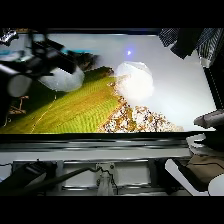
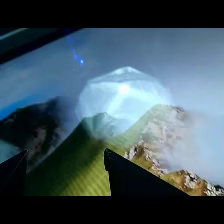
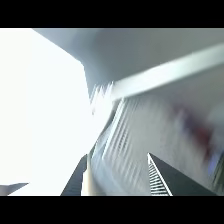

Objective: Fold the clothes and pants, and hang the long-sleeved shirts on hangers.

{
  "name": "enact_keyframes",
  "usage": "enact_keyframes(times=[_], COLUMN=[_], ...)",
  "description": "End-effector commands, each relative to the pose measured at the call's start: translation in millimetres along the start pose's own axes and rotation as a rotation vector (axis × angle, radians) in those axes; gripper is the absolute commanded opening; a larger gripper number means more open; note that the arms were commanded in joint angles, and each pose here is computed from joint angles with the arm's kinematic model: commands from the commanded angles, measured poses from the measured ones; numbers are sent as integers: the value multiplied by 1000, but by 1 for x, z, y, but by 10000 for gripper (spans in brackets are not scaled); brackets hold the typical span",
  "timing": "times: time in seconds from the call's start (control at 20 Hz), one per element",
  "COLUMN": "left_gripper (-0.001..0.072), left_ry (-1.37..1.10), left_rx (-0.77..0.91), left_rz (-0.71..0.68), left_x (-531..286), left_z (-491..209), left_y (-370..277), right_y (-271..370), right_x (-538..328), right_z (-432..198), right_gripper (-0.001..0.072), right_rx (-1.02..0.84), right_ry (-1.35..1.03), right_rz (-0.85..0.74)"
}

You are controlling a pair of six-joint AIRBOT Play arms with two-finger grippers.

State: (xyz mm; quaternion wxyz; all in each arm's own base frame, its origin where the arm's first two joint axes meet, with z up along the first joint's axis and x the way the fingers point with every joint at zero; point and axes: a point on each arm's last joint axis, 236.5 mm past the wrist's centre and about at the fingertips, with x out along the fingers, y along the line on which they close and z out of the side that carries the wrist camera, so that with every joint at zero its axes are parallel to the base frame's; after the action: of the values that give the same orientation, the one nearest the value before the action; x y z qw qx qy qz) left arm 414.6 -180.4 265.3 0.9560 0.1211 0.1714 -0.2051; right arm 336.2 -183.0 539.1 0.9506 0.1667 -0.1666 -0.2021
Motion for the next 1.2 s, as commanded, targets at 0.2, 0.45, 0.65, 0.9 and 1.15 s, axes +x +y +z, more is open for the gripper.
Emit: enact_keyframes(times=[0.2,0.45,0.65,0.9,1.15], left_gripper=[485,470,471,472,472], left_ry=[-29,60,93,94,94], left_rx=[-67,-261,-298,-298,-298], left_rz=[217,224,188,189,189], left_x=[-78,-74,-59,-58,-58], left_z=[9,-37,-55,-56,-56], left_y=[90,107,98,98,98], right_y=[139,181,161,149,149], right_x=[-50,-119,-145,-164,-164], right_z=[-286,-347,-375,-390,-390], right_gripper=[455,455,454,455,455], right_rx=[-210,-261,-356,-390,-390], right_ry=[683,733,882,991,991], right_rz=[457,636,632,630,630])
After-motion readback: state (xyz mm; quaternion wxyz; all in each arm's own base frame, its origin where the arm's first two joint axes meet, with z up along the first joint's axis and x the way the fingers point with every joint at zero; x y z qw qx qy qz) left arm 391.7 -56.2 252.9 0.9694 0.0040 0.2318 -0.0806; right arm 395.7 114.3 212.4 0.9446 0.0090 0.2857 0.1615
